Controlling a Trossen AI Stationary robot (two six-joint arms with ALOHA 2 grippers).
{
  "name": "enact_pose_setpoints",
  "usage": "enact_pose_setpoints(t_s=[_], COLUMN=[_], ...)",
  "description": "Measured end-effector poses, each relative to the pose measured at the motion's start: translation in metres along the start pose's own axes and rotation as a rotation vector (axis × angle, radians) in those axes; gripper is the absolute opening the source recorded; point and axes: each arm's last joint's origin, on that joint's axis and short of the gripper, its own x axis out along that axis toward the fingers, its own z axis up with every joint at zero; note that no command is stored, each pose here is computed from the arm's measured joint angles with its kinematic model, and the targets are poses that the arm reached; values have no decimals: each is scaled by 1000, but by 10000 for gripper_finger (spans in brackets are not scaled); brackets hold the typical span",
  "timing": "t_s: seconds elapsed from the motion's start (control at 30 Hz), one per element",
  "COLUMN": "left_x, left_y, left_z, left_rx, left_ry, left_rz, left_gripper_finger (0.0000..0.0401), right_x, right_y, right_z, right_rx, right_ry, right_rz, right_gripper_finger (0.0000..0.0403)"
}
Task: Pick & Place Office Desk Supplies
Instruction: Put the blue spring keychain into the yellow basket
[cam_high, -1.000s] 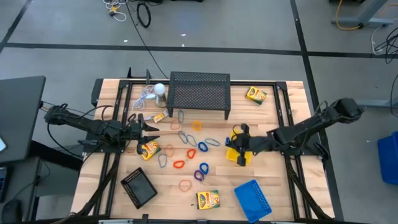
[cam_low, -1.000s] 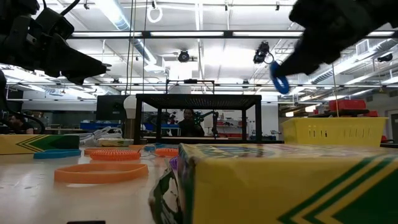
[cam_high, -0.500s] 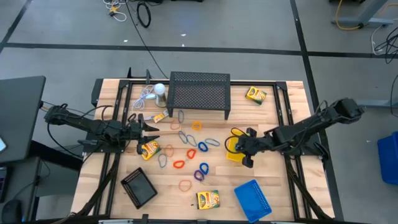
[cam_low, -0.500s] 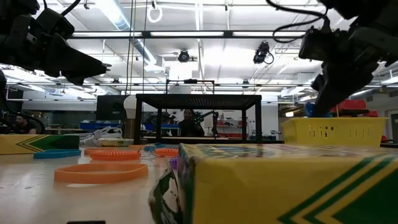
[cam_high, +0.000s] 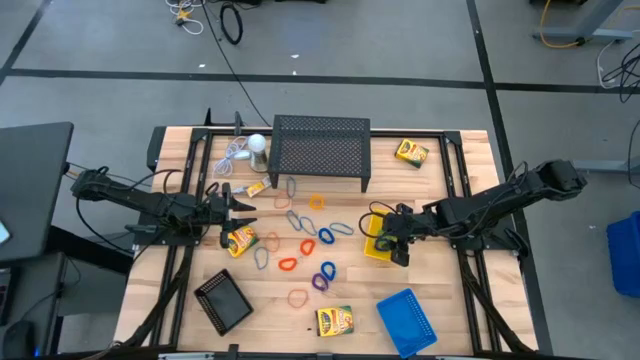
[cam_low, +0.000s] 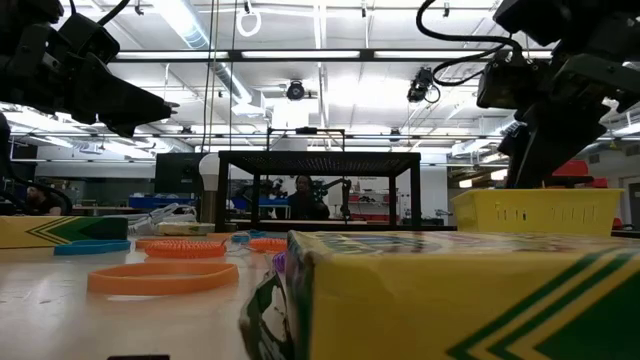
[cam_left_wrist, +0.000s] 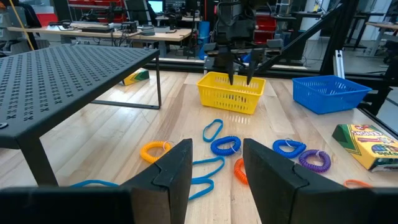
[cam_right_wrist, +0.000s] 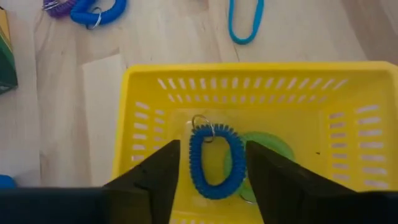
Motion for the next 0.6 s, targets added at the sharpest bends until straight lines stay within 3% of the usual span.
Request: enact_pose_setpoints(t_s=[0.2,0.37,0.6], left_x=[0,0,0], left_y=[0,0,0], left_z=[0,0,1], left_rx=[1,0,1], left_ry=[0,0,-7], left_rz=[0,0,-1], left_gripper_finger=[149,149,149], right_x=[-10,-20,2], right_y=[9,20,37], right_z=[18,45,83], right_rx=[-18,-102,-253], right_ry=[-59,-114,-58], right_rz=[39,57,14], right_gripper_finger=[200,189,187])
